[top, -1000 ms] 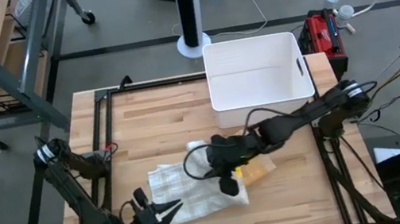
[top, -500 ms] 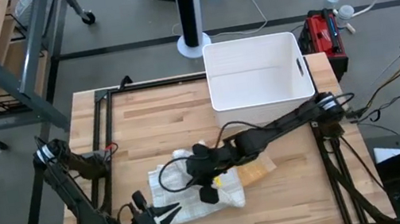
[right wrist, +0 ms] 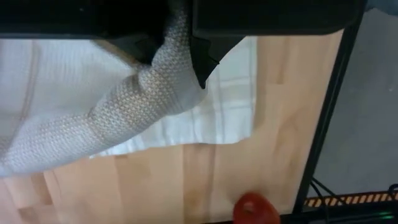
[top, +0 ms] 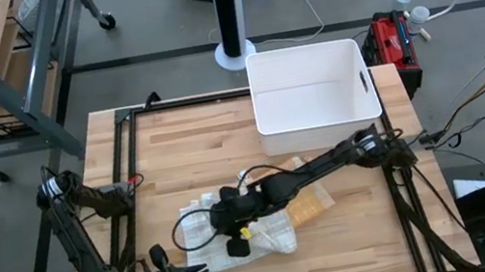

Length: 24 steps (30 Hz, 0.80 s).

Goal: Fold towel
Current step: Fold the white checkered towel

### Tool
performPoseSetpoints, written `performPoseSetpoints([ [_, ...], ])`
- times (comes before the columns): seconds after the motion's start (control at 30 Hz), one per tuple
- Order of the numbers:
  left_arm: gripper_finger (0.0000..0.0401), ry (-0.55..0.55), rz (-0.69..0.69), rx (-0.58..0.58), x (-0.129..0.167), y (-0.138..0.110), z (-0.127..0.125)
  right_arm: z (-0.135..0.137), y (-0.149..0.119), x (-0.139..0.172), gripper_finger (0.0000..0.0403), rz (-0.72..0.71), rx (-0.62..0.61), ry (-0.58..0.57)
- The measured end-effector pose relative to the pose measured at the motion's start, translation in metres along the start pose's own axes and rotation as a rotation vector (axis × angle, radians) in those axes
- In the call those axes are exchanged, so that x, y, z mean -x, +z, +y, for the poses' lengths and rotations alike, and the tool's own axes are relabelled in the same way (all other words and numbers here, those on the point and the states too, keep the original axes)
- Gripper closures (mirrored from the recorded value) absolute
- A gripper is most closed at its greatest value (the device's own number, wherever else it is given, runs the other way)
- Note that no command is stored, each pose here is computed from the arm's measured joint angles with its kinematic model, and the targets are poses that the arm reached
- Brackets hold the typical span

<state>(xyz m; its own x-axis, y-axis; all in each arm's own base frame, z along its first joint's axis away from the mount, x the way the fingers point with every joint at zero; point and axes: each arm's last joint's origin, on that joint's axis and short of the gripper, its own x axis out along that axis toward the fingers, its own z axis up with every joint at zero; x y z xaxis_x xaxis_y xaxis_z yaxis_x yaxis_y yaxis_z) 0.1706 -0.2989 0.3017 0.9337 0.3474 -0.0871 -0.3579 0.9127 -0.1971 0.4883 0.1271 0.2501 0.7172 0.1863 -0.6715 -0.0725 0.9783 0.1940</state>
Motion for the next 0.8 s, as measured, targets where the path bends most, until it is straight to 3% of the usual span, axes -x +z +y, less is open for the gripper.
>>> performPoseSetpoints([
  [0.23, 0.0365, 0.007, -0.013, 0.001, 0.0, 0.0, 0.0, 0.004, 0.004, -0.016, 0.0388, 0.013, 0.005, 0.009],
  [0.57, 0.0365, 0.015, -0.024, 0.008, 0.0, -0.001, 0.001, 0.004, 0.0, -0.022, 0.0238, 0.054, 0.001, -0.009],
  [0.8, 0.0365, 0.029, -0.027, 0.01, -0.005, -0.005, 0.004, 0.01, 0.001, -0.022, 0.0181, 0.02, 0.058, 0.011],
])
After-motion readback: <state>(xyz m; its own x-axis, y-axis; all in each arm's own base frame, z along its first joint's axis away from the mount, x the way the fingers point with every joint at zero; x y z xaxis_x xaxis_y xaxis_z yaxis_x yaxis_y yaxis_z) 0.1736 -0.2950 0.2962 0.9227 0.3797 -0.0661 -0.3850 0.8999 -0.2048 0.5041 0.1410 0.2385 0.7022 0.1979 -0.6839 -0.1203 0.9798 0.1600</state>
